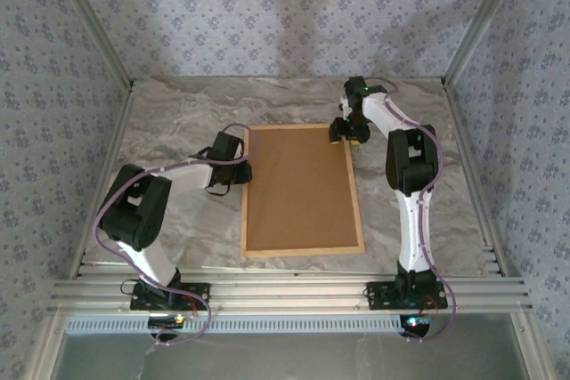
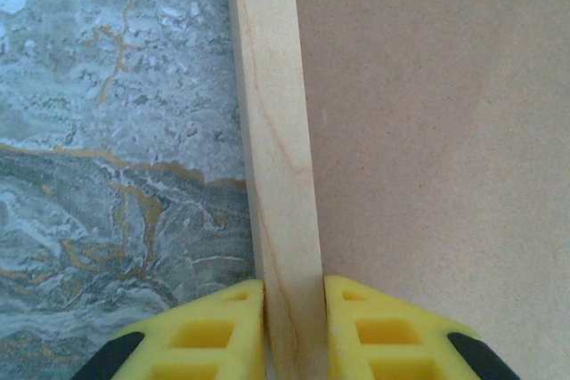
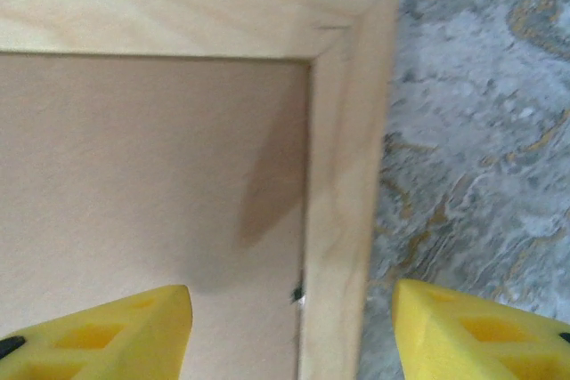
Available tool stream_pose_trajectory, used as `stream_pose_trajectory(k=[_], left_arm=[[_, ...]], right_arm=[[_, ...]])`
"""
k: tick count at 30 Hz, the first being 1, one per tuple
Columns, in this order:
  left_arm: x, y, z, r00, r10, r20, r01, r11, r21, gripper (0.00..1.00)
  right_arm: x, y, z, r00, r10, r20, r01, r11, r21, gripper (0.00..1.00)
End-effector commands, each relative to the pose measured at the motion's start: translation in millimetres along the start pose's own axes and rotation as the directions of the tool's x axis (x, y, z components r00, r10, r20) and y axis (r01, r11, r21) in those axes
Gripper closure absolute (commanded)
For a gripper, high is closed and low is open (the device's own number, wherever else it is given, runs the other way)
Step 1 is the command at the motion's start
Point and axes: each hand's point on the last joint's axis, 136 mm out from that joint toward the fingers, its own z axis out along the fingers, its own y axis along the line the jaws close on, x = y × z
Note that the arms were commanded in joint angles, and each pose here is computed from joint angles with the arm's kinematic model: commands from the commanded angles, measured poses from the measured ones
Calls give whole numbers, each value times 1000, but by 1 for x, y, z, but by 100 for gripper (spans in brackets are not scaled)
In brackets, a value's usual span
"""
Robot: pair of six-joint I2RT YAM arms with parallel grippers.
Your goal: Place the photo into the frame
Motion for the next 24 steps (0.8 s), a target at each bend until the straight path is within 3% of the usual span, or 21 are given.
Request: stream_pose_trajectory(k=[1,7,24], left_arm=[[45,27,17,987,3,-158,-17,996,-90,79],[44,27,18,986,1,-164,-17,995,-94,79],[42,28,19,986,8,-169,-25,995,-97,79]], right_arm=[[-14,-3,-51,991,12,130,-15,1000,22,37],[18,-38,-69,993,13,116,-37,977,208,37],[89,-35,-39,999,27,-42,-17,978,207,41]])
